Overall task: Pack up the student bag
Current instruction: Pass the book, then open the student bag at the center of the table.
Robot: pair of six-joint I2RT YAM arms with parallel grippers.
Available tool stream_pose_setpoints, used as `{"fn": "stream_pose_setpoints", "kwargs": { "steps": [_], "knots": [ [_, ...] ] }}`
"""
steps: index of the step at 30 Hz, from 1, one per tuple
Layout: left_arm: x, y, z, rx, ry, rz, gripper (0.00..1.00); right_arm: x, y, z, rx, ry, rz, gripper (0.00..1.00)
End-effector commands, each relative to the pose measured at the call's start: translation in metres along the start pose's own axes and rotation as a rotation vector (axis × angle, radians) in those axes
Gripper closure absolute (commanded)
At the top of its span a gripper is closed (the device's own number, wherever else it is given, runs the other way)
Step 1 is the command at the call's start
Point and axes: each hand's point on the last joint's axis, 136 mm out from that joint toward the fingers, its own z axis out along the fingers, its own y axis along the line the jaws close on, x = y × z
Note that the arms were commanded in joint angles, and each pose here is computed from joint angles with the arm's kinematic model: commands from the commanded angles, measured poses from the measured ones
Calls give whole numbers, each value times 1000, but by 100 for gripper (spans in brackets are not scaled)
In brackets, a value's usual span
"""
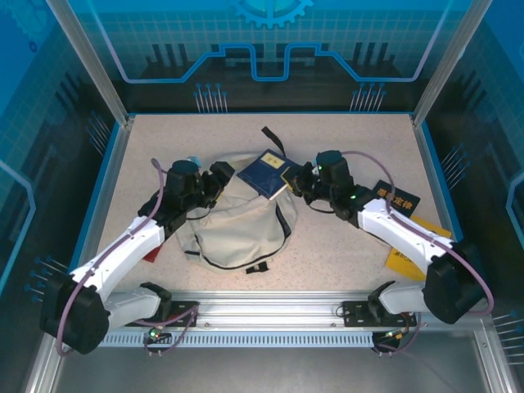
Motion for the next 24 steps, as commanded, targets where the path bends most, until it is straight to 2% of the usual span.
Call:
{"fn": "stream_pose_setpoints", "kwargs": {
  "steps": [1,9,14,20,22,24],
  "knots": [
    [7,7,-18,-89,58,276,17,-19,-14,-37,132,-57,-206,100],
    [59,6,-28,-228,306,679,17,-48,-37,-97,240,-153,-323,100],
    [103,12,-23,-283,488,894,21,-62,-53,-131,298,-213,-312,100],
    [148,31,-21,-336,675,1088,24,-68,-63,-146,317,-232,-282,100],
    [166,45,-24,-363,764,1165,27,-68,-67,-145,320,-228,-272,100],
    [174,59,-24,-417,803,1218,29,-67,-70,-143,318,-218,-258,100]
  ]
}}
